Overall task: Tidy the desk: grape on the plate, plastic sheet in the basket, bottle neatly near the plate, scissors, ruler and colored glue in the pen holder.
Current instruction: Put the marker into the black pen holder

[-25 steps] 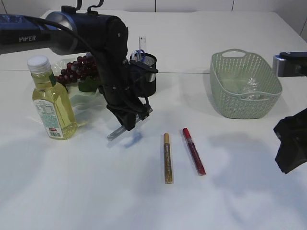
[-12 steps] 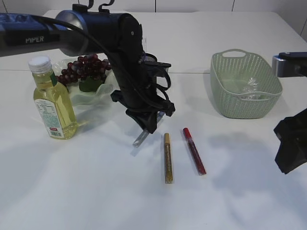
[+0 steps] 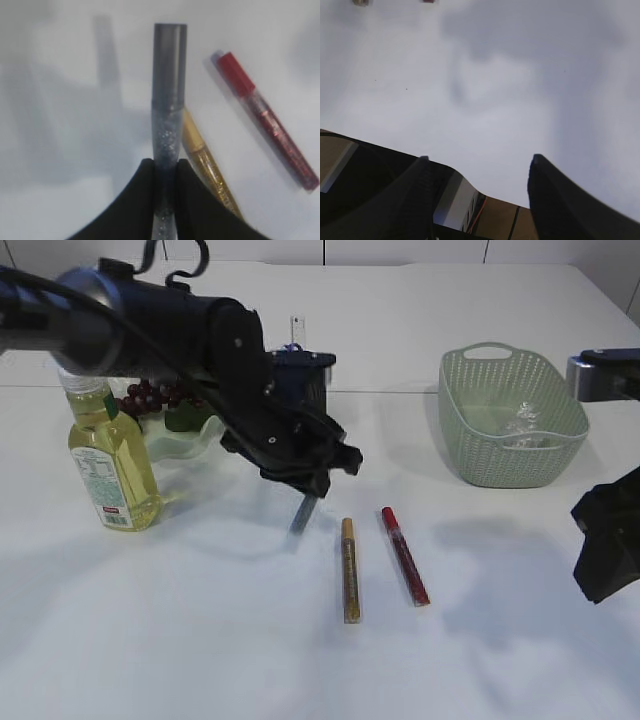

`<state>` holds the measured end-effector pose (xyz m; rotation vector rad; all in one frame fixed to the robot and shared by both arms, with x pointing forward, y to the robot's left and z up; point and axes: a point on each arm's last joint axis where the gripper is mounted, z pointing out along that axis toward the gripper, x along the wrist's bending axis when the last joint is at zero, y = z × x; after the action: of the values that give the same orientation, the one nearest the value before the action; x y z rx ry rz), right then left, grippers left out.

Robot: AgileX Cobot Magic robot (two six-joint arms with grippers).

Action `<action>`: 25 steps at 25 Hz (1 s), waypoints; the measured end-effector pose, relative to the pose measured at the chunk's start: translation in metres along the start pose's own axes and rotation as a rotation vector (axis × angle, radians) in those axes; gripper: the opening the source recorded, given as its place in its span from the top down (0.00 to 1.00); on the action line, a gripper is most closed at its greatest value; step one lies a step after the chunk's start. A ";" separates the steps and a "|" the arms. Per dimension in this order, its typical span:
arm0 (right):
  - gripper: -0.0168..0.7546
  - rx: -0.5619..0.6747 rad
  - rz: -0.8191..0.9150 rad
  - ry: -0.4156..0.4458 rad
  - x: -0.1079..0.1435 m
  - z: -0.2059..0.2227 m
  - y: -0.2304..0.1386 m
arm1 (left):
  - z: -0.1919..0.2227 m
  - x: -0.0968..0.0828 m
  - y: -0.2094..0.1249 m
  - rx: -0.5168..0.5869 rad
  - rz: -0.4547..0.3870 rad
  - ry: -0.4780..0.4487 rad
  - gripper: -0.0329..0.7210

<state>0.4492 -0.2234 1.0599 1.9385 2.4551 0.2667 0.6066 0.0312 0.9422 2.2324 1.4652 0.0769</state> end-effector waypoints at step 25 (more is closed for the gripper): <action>0.36 0.001 -0.026 0.010 0.001 0.000 0.000 | -0.026 0.046 0.057 -1.099 0.132 0.049 0.86</action>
<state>0.4490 -0.2225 1.0599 1.9092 2.4847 0.2757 0.6676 0.0625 0.9792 1.3914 0.9093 0.7755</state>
